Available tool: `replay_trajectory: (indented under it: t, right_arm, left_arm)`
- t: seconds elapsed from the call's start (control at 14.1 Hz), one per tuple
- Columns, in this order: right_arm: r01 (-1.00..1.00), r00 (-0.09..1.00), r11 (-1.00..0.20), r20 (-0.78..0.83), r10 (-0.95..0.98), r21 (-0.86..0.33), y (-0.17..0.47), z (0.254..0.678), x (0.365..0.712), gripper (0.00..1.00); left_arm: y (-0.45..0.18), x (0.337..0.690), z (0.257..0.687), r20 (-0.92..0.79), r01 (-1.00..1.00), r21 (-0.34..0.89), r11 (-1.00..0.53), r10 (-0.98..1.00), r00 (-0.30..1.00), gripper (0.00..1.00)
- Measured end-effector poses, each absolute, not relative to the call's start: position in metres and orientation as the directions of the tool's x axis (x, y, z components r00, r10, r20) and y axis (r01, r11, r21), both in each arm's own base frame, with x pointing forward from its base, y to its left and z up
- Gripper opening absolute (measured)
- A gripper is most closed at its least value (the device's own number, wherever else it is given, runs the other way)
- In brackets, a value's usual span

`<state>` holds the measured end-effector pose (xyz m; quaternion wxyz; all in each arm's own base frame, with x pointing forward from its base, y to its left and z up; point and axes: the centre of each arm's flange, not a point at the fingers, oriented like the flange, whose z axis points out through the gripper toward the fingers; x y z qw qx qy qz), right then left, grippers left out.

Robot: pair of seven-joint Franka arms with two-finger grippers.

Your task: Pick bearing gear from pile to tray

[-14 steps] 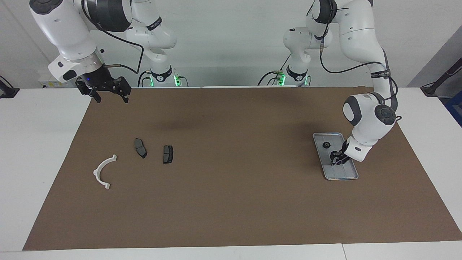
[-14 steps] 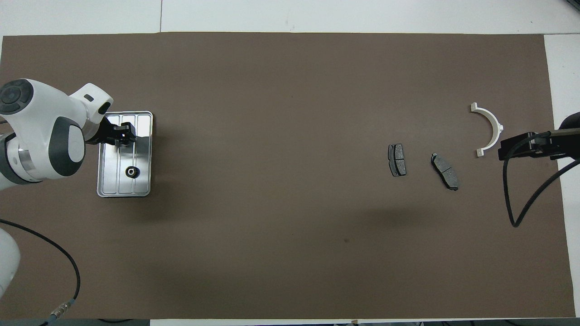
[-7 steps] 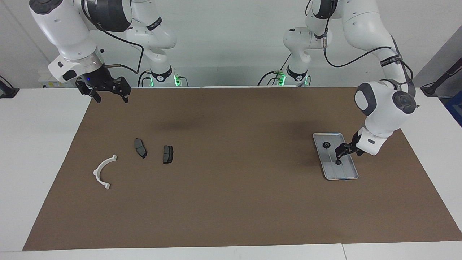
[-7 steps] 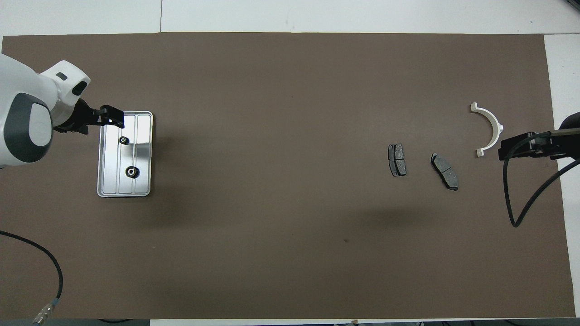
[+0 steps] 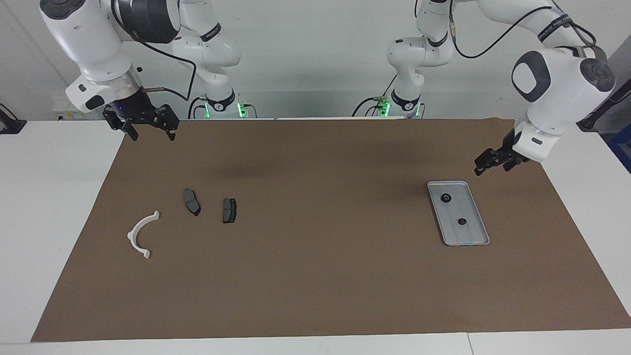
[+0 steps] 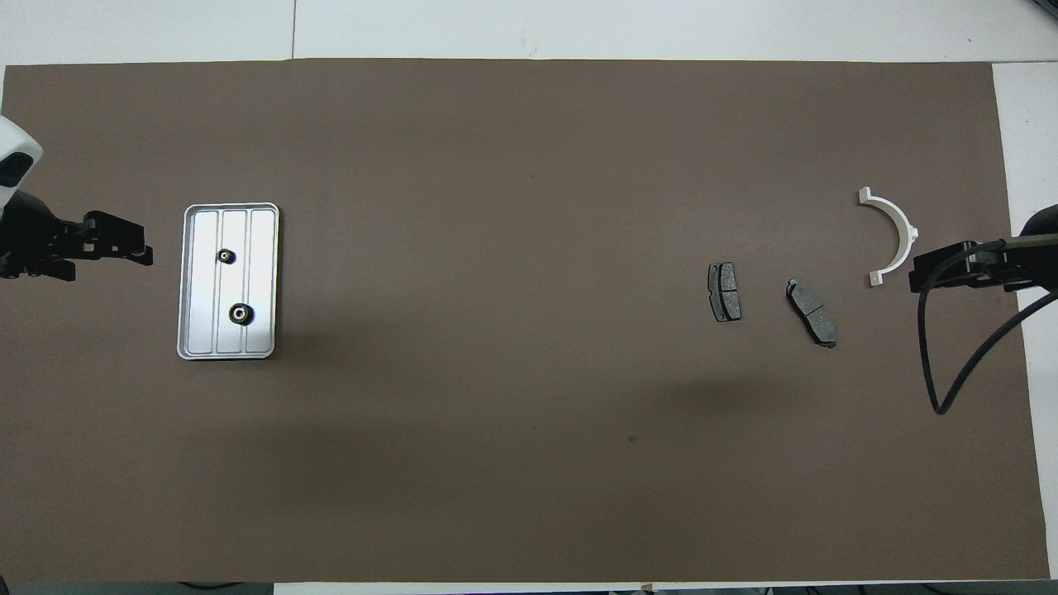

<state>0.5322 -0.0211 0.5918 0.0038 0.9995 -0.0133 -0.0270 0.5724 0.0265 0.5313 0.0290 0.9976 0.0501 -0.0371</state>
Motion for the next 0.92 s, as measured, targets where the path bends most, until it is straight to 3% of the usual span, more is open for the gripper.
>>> replay_trajectory:
  t: [0.35,0.92]
  right_arm:
    - [-0.027,0.998,-1.000,-0.054,-0.027,0.008,-0.021,0.592,0.532,1.00]
    - [-0.024,0.998,-1.000,-0.054,-0.025,0.008,-0.020,0.592,0.532,1.00]
  left_arm:
    - [0.025,0.533,0.587,-0.072,0.093,0.067,-0.993,0.089,0.993,1.00]
    - [0.012,0.538,0.588,-0.028,0.064,0.055,-0.996,0.062,0.998,1.00]
